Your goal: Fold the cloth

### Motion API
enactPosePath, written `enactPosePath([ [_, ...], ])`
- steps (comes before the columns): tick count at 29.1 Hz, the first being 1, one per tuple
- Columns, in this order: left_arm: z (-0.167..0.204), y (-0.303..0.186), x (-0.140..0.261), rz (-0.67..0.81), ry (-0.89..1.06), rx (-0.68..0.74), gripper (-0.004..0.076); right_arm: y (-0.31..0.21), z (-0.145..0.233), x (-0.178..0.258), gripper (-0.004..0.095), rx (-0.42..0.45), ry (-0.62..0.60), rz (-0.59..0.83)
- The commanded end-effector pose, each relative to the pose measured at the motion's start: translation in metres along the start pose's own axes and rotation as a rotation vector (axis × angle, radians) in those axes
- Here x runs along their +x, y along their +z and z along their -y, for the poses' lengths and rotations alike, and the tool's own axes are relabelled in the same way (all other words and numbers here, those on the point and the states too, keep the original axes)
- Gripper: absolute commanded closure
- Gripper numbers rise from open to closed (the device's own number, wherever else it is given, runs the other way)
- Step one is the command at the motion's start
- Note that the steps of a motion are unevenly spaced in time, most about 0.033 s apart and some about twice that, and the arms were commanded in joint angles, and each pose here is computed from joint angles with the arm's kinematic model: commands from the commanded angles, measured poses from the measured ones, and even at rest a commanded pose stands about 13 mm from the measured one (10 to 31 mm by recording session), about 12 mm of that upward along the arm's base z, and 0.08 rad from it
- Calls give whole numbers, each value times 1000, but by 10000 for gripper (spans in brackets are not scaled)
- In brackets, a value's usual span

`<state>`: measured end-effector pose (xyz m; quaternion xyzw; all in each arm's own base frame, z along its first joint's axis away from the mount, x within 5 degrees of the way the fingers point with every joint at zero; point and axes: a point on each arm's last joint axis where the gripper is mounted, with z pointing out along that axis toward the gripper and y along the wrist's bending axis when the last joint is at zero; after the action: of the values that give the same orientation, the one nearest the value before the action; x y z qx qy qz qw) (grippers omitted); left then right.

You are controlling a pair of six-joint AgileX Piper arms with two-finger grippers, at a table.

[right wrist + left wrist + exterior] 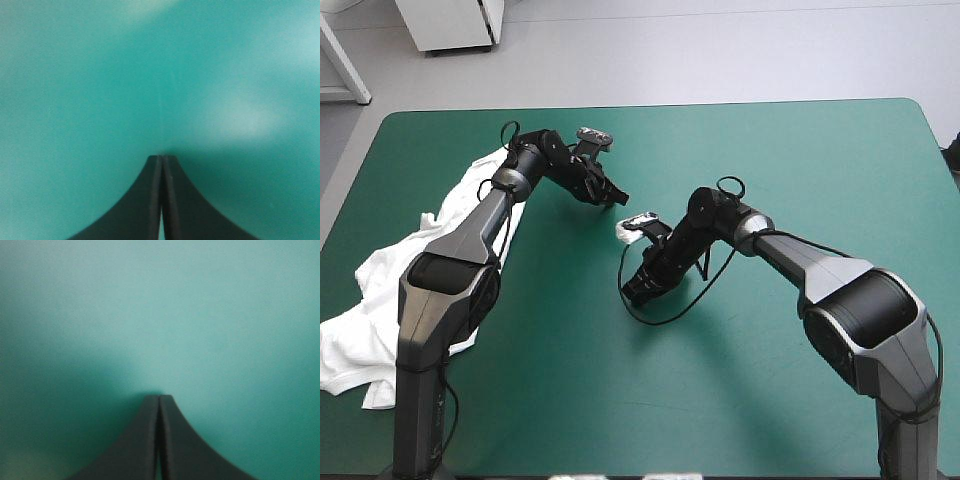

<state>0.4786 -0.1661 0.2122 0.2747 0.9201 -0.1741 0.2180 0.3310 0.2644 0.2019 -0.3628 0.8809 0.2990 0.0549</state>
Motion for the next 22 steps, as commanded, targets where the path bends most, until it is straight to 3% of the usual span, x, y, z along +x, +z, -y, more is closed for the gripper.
enactPosePath([
  [1,13,-37,-20,116,13,-1,733,-23,-15,-7,925,-10,-33,61],
  [17,13,-38,-19,105,14,4,733,-23,-15,-8,925,-11,-35,61],
  [22,19,-60,-21,75,54,-16,733,-45,-15,-12,925,17,-88,44],
])
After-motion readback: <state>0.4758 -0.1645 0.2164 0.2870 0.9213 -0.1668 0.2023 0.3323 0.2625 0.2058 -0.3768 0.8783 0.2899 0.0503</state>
